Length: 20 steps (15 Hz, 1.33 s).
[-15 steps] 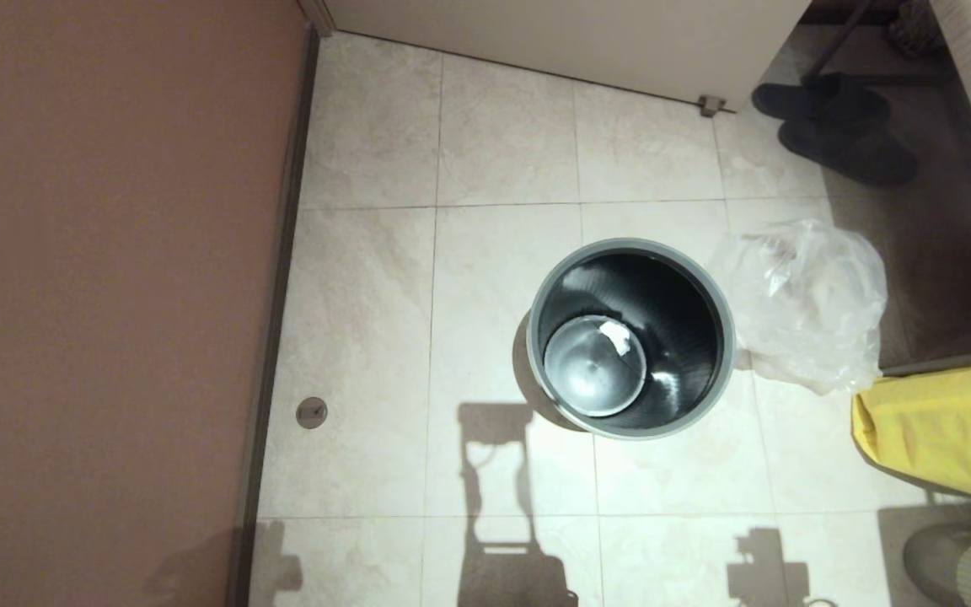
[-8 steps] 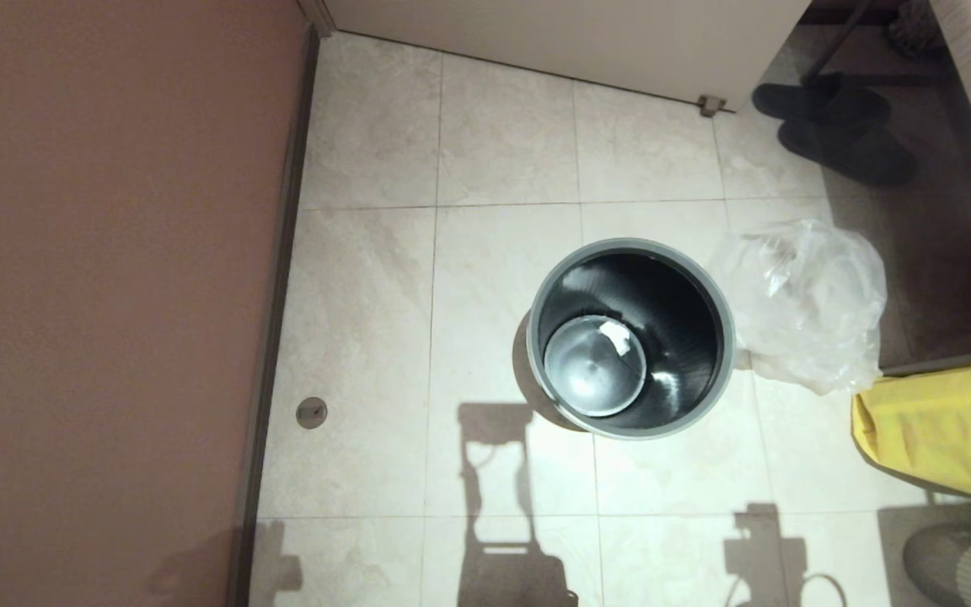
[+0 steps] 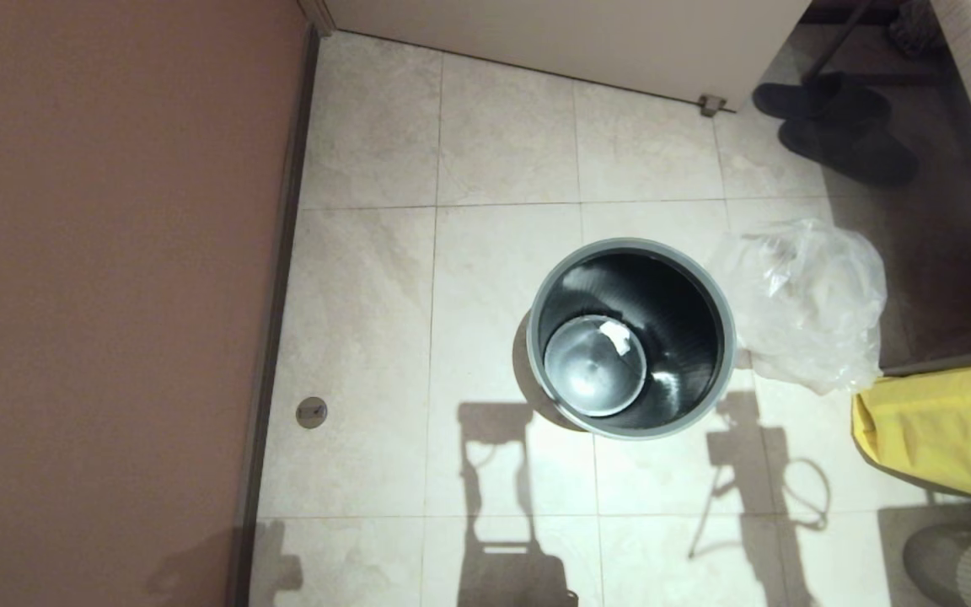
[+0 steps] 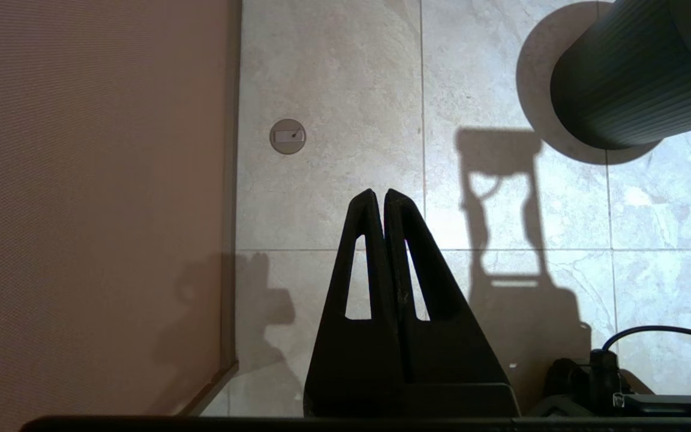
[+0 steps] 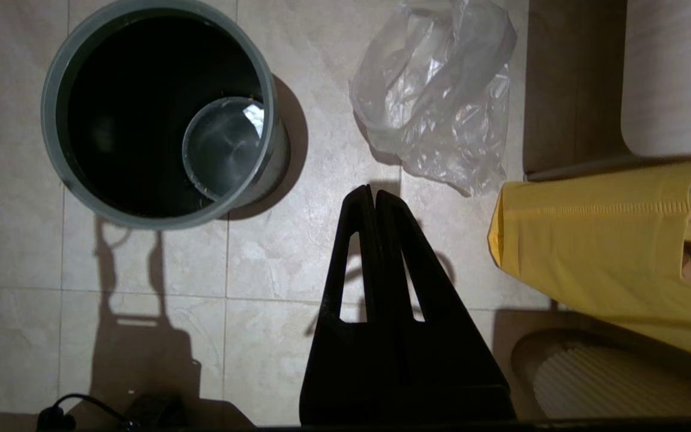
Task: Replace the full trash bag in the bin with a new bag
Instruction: Pick up the trash bag
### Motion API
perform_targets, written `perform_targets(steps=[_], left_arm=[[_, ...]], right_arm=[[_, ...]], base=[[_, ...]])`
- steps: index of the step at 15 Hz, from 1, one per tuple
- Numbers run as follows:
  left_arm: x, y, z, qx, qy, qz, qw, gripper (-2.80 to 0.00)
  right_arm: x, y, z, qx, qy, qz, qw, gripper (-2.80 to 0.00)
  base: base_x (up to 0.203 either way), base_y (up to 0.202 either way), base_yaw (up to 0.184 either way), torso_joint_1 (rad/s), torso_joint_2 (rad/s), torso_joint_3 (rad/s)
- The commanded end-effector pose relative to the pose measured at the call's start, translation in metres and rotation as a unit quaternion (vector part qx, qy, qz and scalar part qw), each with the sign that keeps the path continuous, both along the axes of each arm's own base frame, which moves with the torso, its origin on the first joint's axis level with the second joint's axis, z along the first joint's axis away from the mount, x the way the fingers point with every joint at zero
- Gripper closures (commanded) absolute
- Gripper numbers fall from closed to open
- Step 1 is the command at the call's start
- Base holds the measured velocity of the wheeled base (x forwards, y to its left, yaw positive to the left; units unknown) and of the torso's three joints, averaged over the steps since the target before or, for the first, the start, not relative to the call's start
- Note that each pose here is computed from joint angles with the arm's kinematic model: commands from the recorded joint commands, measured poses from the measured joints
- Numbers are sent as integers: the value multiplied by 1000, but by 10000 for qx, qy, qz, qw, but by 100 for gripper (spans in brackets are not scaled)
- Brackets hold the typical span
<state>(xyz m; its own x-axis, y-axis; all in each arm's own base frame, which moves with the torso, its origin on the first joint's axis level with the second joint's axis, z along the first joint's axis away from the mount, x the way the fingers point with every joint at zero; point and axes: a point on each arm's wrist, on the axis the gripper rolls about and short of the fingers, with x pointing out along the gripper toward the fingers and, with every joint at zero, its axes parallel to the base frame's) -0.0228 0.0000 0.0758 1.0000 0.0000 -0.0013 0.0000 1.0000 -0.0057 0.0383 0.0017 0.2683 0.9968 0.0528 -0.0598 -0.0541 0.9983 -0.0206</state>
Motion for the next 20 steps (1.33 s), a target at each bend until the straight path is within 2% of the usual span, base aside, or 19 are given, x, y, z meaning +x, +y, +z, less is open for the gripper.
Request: perform_targets(steps=[1,4,7,9,12,14,16,17,20], left_arm=[[0,0,0,-2,1,0,10000,0],[0,0,0,-2,1,0,10000,0],[0,0,0,-2,1,0,10000,0],[0,0,0,-2,1,0,10000,0],[0,0,0,-2,1,0,10000,0],[0,0,0,-2,1,0,10000,0],[0,0,0,-2,1,0,10000,0],[0,0,0,-2,1,0,10000,0],[0,0,0,-2,1,0,10000,0]], right_arm=[[59,2,21,-23,545,8,9985,0],[119,4,40,-72,971,-157,9951,0],[189,7,37,-114,1566,-487,9864,0],[231,12,23,-198,1923,-661,9789,0],[293,19,-16,-472,2513,-1112,9603,0],[321,20,-34,-667,2680,-1502,9493,0],[338,22,-37,-923,2744,-1976,9366,0],[343,22,-37,-1028,2751,-2124,9320,-280],[350,22,-21,-1039,2488,-2254,9362,-280]], base=[[0,0,0,0,0,0],[0,0,0,0,0,0],[0,0,0,0,0,0],[0,0,0,0,0,0],[0,0,0,0,0,0],[0,0,0,0,0,0],[0,0,0,0,0,0],[0,0,0,0,0,0],[0,0,0,0,0,0]])
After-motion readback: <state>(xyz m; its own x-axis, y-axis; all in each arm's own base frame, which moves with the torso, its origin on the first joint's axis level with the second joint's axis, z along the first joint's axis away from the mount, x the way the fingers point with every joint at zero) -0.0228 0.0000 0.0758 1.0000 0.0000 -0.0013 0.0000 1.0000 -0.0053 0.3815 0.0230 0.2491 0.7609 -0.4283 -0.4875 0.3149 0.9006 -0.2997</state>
